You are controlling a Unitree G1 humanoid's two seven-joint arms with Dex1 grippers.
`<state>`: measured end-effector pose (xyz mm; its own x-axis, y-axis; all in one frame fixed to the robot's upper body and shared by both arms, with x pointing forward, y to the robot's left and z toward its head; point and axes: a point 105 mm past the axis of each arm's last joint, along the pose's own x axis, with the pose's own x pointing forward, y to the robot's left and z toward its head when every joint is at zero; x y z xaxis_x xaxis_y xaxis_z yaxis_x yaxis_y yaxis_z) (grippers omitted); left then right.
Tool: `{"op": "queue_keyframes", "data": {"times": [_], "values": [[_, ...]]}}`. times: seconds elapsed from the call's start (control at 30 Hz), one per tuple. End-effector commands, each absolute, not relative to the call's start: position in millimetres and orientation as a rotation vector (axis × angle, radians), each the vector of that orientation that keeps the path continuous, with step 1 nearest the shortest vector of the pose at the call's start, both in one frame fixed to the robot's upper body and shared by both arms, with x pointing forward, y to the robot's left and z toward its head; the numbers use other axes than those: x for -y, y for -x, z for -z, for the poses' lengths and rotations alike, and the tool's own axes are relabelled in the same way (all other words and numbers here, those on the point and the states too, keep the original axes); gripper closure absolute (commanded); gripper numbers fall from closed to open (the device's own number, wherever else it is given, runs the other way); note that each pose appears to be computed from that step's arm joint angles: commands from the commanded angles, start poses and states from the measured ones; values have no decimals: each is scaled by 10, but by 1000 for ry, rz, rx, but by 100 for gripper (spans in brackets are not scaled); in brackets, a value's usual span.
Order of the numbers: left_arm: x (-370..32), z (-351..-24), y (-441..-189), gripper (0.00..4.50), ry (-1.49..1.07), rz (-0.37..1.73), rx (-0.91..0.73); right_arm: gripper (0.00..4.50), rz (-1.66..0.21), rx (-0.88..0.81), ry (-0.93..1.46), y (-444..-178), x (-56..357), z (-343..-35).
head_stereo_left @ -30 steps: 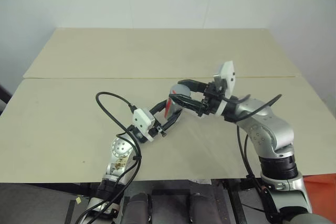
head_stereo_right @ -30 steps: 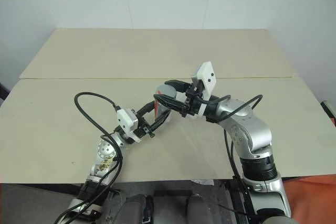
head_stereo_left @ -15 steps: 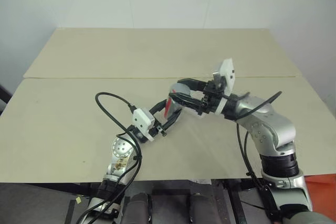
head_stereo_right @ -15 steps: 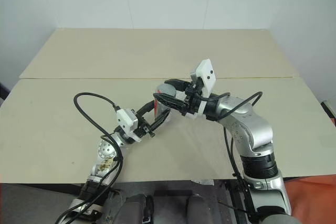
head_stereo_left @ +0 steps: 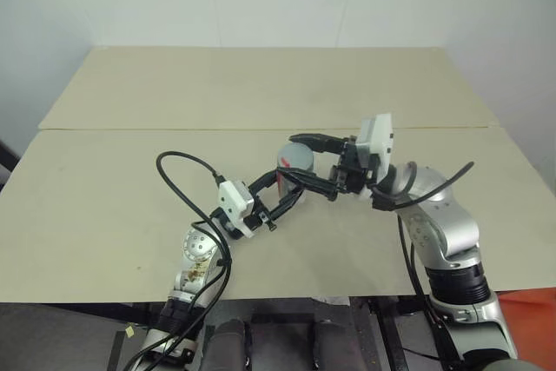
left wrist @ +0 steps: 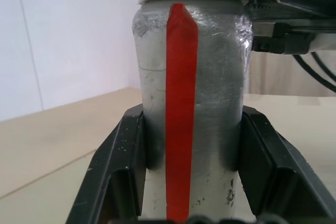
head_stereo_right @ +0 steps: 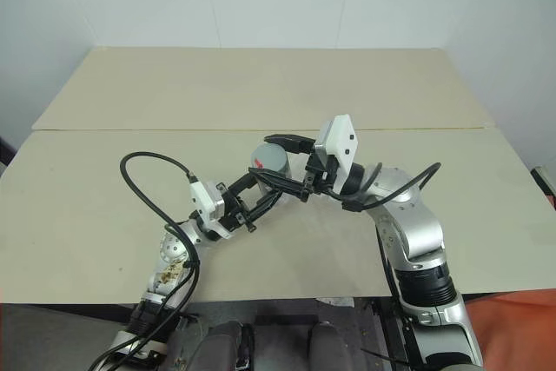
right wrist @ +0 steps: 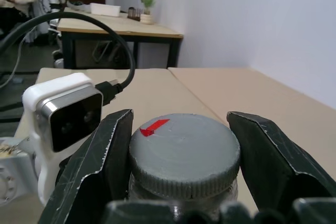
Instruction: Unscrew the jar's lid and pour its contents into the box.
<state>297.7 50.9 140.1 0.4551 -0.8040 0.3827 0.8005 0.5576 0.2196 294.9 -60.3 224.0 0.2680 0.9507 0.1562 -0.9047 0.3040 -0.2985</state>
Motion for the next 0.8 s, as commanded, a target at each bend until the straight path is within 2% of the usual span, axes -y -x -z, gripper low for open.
{"op": "queue_keyframes", "data": {"times": [0.03, 0.17, 0.5, 0.63, 0.8], "values": [[-475, -1434, -2880, 245, 3, 1070, 473, 132, -1328, 410, 174, -2890, 664, -2452], [-491, -1429, -2818, 245, 7, 1138, 447, 132, -1408, 359, 203, -2932, 691, -2392], [-510, -1375, -2791, 245, -34, 1166, 434, 132, -1513, 240, 104, -3033, 713, -2377], [-488, -1364, -2758, 245, -20, 1192, 427, 132, -1537, 255, 80, -3017, 714, -2387], [-477, -1349, -2708, 245, -4, 1238, 414, 132, -1584, 362, 102, -2955, 733, -2424]]}}
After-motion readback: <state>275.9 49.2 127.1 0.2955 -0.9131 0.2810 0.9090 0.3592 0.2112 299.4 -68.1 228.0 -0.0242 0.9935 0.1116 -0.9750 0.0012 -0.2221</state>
